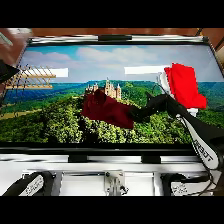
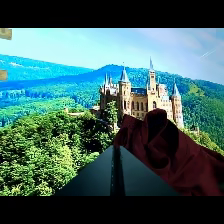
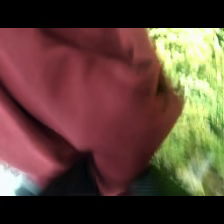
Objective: Fold the shirts.
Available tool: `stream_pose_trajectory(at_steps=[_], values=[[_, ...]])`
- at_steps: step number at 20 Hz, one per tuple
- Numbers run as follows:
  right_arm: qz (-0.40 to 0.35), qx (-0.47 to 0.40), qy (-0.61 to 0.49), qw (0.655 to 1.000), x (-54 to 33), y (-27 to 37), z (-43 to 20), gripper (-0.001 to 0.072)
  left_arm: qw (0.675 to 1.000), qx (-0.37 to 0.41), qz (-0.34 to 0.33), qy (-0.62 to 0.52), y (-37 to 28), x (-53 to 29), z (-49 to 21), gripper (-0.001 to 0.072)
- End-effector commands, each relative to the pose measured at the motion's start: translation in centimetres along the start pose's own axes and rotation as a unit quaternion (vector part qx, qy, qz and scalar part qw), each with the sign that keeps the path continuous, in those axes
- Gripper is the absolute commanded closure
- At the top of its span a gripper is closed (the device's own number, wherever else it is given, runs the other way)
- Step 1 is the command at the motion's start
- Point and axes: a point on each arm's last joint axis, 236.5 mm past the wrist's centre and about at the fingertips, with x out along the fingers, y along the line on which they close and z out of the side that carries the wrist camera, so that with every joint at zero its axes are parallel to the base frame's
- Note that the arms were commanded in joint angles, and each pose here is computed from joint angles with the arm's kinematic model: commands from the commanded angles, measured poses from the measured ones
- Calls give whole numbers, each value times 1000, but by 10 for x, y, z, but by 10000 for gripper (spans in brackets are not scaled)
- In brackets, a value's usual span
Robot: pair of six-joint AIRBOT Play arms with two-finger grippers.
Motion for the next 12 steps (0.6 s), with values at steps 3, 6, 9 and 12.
stream_pose_trajectory(at_steps=[3,6,9,12], values=[[54,-91,-97,990,-50,62,65,650,1000,-3,-1,-1,0,0,1,674],[94,-144,-219,960,-157,119,131,651,1000,-3,-1,-1,0,0,1,674],[106,-161,-344,919,-272,146,178,651,1000,-3,-1,-1,0,0,0,674],[107,-141,-426,887,-350,137,202,651,1000,-2,-3,0,-2,1,0,673]])
